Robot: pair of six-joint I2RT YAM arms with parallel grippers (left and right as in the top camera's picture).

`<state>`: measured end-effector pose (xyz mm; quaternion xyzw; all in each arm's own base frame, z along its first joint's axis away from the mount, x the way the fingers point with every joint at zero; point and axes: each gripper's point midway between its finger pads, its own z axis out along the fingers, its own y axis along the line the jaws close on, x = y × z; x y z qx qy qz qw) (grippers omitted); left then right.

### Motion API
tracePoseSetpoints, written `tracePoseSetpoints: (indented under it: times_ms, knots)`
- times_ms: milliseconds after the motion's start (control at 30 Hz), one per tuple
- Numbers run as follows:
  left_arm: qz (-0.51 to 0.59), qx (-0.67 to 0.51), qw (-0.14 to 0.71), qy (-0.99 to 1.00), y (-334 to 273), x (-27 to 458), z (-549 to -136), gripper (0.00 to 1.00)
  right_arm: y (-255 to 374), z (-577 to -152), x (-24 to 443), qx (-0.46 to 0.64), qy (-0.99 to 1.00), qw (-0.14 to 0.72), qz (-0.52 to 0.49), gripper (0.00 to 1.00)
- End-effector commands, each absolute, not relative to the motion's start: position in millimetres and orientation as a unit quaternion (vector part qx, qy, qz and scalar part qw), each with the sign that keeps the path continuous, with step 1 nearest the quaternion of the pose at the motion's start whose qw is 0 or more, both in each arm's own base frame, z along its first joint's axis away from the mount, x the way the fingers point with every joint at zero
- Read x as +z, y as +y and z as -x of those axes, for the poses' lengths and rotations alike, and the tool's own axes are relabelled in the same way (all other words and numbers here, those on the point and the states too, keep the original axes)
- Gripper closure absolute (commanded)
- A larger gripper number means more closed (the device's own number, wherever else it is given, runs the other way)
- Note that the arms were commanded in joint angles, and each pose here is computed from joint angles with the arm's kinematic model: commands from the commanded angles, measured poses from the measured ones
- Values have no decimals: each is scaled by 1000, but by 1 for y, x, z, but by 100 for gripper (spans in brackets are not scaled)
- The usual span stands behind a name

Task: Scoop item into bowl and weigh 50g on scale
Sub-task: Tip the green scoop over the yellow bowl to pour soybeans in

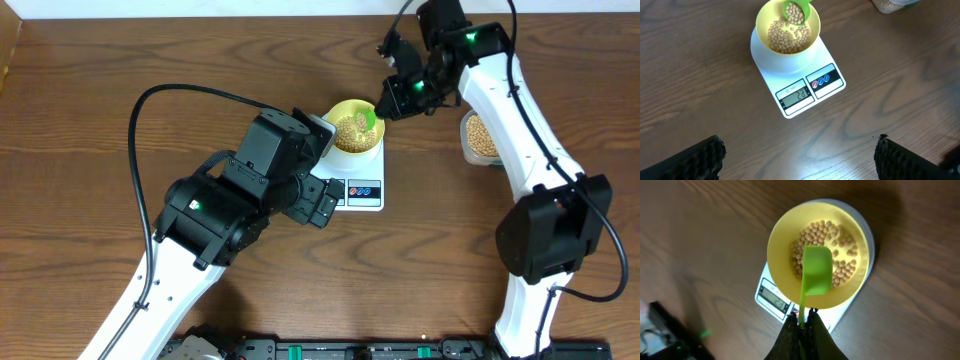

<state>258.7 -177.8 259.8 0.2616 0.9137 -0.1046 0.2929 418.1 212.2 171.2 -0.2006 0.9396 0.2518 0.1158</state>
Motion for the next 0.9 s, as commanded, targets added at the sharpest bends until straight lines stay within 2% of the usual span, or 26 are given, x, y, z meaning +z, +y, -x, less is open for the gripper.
tracePoseSetpoints:
  times_ms: [0, 367, 867]
  knots:
    - [-261, -101, 305, 910, -176, 268, -261, 2, 216, -422, 182, 211, 938, 142, 237, 99]
    - [-261, -101, 305, 910, -176, 268, -261, 2, 229, -421, 196, 123, 927, 177, 307, 99]
    - [-261, -101, 305, 910, -176, 268, -261, 3, 229, -420, 197, 19, 920, 192, 341, 99]
